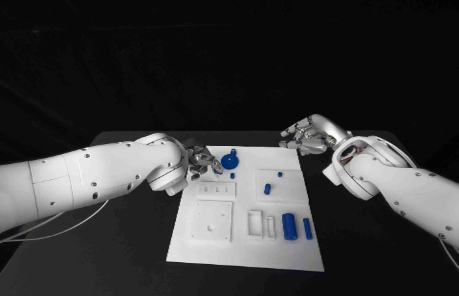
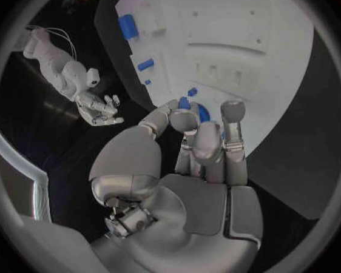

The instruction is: Assemble the parts on the task board

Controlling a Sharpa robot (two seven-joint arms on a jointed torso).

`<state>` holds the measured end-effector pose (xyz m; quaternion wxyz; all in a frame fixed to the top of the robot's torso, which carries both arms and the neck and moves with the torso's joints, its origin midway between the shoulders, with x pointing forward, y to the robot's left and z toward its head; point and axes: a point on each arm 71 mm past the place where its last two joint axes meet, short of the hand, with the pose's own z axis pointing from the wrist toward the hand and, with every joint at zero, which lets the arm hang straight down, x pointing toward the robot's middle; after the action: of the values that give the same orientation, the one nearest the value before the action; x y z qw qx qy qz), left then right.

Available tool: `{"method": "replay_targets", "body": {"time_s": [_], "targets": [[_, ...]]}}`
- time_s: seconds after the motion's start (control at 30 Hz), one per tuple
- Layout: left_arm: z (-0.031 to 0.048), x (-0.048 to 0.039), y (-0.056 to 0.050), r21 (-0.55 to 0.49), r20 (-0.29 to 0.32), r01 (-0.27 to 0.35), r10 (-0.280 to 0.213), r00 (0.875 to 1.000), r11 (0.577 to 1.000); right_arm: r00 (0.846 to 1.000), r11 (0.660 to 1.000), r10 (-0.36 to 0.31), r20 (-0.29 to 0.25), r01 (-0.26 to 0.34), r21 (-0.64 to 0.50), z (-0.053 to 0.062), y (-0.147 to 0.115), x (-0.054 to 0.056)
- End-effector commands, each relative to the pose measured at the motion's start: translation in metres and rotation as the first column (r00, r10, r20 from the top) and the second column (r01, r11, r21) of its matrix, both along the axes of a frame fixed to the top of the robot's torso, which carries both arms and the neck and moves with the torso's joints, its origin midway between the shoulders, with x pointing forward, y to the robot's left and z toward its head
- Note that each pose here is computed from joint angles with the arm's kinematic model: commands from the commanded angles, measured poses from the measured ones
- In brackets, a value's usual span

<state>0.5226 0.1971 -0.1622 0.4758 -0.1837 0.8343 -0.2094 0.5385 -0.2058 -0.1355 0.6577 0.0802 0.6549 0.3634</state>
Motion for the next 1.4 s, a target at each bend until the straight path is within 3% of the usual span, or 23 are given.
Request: {"method": "replay_targets", "body": {"time_s": [0.03,0.33,0.77,1.4], "targets": [[0.0009,-0.0044,0.004,0.068,0.052,-0.009,0.005,0.999,0.998,1.0,1.0,-0.001,0.006,0.001,0.025,0.006,-0.001,0.0],[-0.0048,-0.0107,0.008,0.095,0.059,-0.007,0.002,0.998,0.995,0.999,0.999,-0.003,0.035,0.002,0.033,0.02,0.0,0.001],[-0.0294,-0.0126,0.0,0.106,0.038,-0.005,0.0,0.999,0.994,0.999,0.999,0.014,0.046,-0.016,0.033,0.024,0.01,-0.001],[-0.0364,-0.0074,-0.01,0.125,0.007,0.016,-0.017,1.0,0.992,0.998,0.999,0.031,0.062,-0.032,0.014,0.027,0.018,-0.003]]}}
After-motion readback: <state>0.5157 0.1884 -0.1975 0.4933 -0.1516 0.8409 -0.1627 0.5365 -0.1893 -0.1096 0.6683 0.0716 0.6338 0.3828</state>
